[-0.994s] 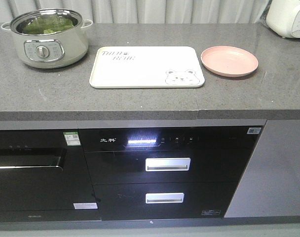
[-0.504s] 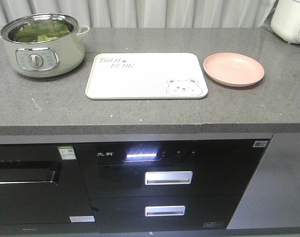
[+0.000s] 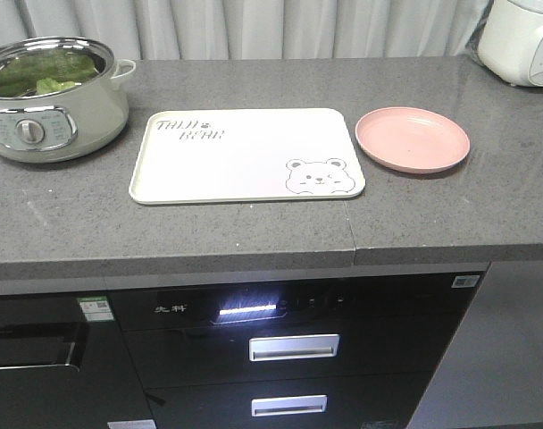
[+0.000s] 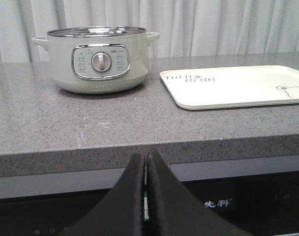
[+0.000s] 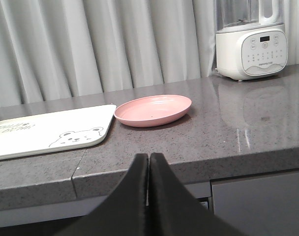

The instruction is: Transfer vegetables to tray and serve

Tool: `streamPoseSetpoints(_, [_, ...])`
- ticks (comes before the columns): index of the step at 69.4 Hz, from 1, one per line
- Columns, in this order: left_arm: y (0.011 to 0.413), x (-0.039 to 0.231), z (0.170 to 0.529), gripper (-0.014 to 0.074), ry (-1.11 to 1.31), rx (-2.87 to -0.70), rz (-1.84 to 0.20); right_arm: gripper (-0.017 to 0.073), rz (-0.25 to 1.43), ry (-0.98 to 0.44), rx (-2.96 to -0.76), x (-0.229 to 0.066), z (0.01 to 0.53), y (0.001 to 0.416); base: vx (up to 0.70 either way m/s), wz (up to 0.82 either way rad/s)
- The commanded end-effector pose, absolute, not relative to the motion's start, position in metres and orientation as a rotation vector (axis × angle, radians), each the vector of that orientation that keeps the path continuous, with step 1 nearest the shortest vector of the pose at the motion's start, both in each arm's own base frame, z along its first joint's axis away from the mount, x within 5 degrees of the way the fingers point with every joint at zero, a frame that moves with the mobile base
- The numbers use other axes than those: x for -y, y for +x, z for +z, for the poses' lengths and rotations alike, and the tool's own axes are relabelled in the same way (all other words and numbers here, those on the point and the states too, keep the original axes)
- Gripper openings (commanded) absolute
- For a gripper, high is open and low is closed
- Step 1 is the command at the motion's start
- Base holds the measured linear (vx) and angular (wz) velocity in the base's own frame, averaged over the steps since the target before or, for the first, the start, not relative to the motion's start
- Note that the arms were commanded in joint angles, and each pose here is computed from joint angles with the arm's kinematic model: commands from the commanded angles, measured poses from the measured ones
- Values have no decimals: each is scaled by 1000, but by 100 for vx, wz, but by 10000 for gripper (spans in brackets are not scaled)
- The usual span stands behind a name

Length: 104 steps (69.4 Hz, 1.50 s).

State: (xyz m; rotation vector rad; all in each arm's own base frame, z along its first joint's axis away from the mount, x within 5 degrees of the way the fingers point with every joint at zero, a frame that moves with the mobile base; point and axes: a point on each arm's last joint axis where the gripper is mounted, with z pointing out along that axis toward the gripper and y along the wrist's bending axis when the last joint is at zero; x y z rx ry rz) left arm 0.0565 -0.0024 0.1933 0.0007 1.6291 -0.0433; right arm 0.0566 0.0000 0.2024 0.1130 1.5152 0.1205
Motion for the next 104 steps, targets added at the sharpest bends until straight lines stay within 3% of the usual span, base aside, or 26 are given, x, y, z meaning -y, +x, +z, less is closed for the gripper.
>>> streamPoseSetpoints(1, [57,1,191,-6,-22,-1575,-49,-3,115,98,-1449,0,205,56,10,-5])
streamPoseSetpoints(104, [57,1,191,-6,-22,-1575,-49,-3,115,98,-1448,0,205,56,11,2])
